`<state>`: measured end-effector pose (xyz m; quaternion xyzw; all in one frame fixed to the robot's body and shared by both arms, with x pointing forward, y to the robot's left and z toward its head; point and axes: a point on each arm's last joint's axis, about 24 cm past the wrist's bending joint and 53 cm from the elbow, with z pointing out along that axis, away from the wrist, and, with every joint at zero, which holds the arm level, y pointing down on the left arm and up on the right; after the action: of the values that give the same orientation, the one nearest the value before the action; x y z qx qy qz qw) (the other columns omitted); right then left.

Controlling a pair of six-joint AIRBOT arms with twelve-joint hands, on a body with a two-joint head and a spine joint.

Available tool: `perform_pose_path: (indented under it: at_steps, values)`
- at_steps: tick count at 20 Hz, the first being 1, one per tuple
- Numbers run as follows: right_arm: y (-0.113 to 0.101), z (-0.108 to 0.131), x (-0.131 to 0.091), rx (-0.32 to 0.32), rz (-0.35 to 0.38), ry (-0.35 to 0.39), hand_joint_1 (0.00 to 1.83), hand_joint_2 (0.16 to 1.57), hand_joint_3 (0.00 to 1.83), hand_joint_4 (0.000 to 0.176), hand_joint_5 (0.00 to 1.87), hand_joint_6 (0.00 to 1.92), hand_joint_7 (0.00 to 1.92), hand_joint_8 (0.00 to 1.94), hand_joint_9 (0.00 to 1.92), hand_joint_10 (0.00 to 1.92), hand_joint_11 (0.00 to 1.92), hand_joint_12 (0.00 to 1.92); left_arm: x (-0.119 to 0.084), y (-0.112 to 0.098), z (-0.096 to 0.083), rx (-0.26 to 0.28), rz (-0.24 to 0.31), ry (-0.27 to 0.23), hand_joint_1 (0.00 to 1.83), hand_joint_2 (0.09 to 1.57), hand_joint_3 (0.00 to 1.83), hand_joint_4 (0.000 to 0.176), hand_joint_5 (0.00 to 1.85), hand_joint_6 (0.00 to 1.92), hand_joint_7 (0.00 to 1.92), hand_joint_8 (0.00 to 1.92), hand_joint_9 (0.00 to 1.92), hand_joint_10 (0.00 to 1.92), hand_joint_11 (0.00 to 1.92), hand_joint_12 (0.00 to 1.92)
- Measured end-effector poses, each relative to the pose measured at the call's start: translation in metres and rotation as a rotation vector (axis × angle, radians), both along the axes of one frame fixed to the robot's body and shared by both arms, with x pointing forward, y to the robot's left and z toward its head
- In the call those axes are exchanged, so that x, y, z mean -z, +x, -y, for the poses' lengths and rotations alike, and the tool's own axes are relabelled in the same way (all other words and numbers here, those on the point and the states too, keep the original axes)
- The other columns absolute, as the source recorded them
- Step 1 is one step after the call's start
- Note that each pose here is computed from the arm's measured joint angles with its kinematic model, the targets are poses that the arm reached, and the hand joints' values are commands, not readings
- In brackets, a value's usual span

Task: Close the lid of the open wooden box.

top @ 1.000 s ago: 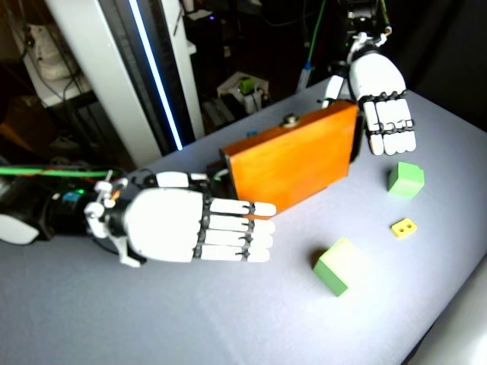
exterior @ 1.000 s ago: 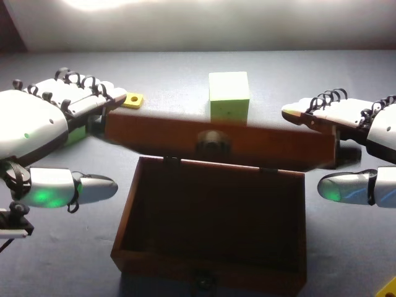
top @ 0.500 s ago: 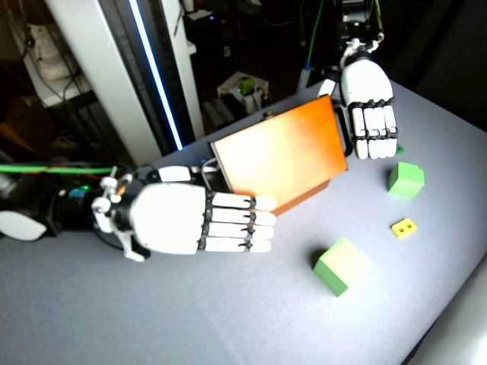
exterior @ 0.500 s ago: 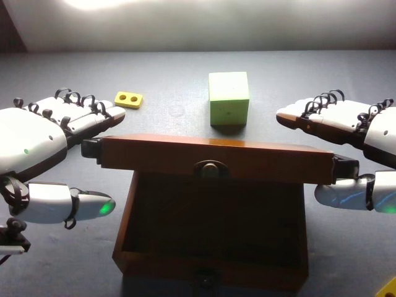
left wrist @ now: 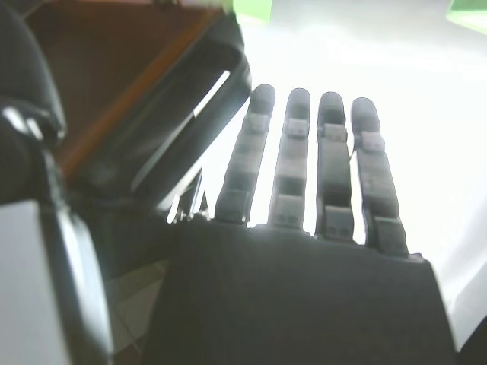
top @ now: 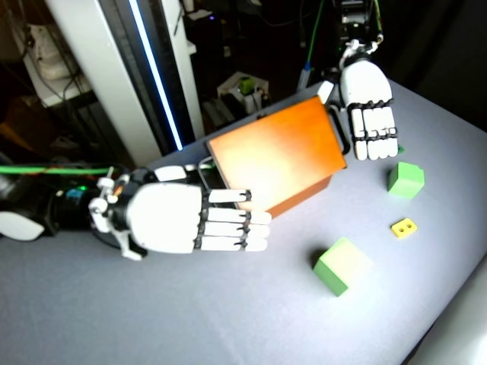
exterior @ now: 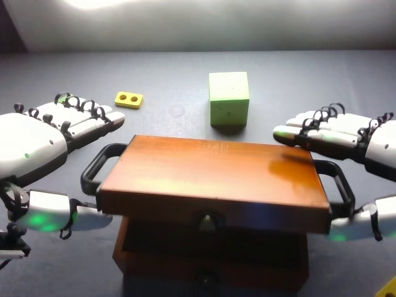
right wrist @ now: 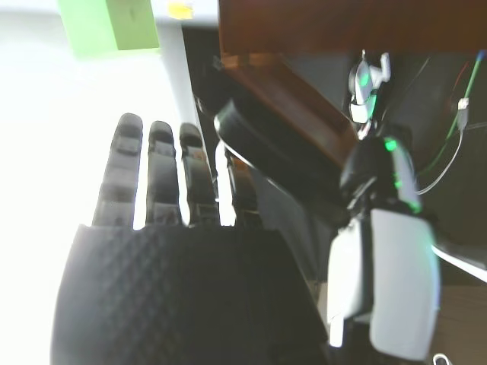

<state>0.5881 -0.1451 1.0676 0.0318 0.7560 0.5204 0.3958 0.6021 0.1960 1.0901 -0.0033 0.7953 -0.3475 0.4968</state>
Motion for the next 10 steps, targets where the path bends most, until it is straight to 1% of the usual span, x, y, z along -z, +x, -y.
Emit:
perform_pose_path:
  at_steps: [1,3,5,6,8,9,10]
  values:
    - [-0.004,0.0,0.004,-0.002,-0.011,-0.001,0.51,0.98,0.0,0.176,0.0,0.0,0.0,0.0,0.0,0.0,0.0,0.0,0.0,0.0,0.0,0.0,0.0,0.0,0.35,0.96,0.0,0.0,0.0,0.0,0.0,0.0,0.0,0.0,0.02,0.05]
    - [-0.008,0.002,0.01,-0.002,-0.029,-0.012,0.5,0.98,0.0,0.176,0.0,0.0,0.0,0.0,0.0,0.0,0.0,0.0,0.001,0.0,0.0,0.002,0.0,0.004,0.35,0.96,0.0,0.0,0.0,0.0,0.0,0.0,0.0,0.0,0.02,0.05]
    - [-0.011,0.005,0.014,0.002,-0.041,-0.014,0.47,0.98,0.0,0.176,0.0,0.0,0.0,0.0,0.0,0.0,0.0,0.0,0.005,-0.002,0.002,0.005,-0.011,0.003,0.36,0.96,0.0,0.0,0.0,0.0,0.0,0.0,0.0,0.0,0.02,0.05]
    - [-0.011,0.005,0.015,0.002,-0.043,-0.015,0.46,0.98,0.0,0.176,0.0,0.0,0.0,0.0,0.0,0.0,0.0,0.0,0.007,-0.003,0.004,0.009,-0.015,0.003,0.37,0.95,0.0,0.007,0.0,0.0,0.0,0.0,0.0,0.0,0.01,0.04]
    - [-0.011,0.005,0.015,0.002,-0.043,-0.014,0.44,0.98,0.0,0.176,0.0,0.0,0.0,0.0,0.0,0.0,0.0,0.0,0.007,-0.003,0.004,0.008,-0.017,0.003,0.35,0.96,0.0,0.005,0.0,0.0,0.0,0.0,0.0,0.0,0.01,0.04]
    - [-0.011,0.005,0.015,0.002,-0.043,-0.015,0.43,0.98,0.0,0.176,0.0,0.0,0.0,0.0,0.0,0.0,0.0,0.0,0.006,-0.003,0.004,0.008,-0.015,0.001,0.34,0.96,0.0,0.0,0.0,0.0,0.0,0.0,0.0,0.0,0.01,0.05]
    - [-0.011,0.005,0.015,0.002,-0.043,-0.014,0.42,0.97,0.0,0.176,0.0,0.0,0.0,0.0,0.0,0.0,0.0,0.0,0.006,-0.003,0.004,0.008,-0.014,0.001,0.34,0.95,0.0,0.025,0.0,0.0,0.0,0.0,0.0,0.0,0.02,0.05]
